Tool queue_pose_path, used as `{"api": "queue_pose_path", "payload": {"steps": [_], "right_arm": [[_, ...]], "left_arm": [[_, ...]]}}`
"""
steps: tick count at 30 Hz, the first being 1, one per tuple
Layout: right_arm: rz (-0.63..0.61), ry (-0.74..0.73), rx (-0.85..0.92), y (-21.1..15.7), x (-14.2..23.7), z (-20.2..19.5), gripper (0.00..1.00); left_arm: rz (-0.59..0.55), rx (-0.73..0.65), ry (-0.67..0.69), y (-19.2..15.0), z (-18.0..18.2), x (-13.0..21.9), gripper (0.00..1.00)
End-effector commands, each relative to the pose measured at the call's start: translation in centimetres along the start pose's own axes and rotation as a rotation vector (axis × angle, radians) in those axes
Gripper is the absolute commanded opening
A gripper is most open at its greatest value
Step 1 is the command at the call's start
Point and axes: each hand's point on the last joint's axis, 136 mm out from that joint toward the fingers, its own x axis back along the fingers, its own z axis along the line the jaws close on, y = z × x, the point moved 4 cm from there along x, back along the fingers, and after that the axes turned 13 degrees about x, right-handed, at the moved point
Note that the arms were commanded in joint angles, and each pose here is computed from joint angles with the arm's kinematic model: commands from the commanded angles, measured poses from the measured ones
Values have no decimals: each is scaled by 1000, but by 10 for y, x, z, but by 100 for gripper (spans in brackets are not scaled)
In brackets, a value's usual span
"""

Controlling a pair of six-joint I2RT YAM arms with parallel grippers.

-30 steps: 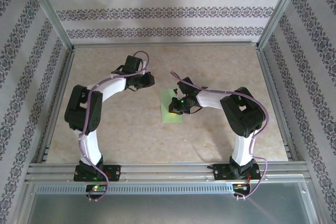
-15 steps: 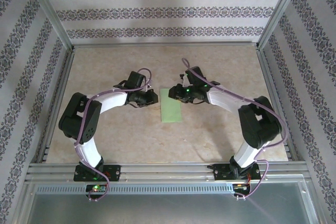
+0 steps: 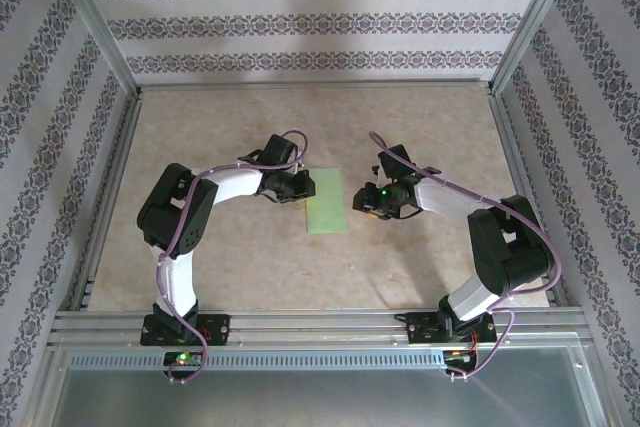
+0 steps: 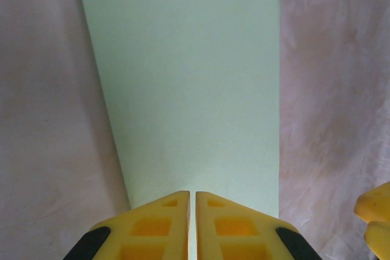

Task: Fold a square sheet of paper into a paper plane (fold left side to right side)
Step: Fold the triangle a second time at the center of the table.

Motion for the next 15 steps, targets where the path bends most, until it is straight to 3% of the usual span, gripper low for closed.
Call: {"api": "queue_pose_path", "payload": {"steps": [1,15], "right_arm": [[6,-18,17,-5,4,-1,37],[122,34,-48,-10,-10,13,34]], "left_arm": [[8,-8,73,-3,10,-3,12],[30,-2,135,-12,31,-12,12]]}}
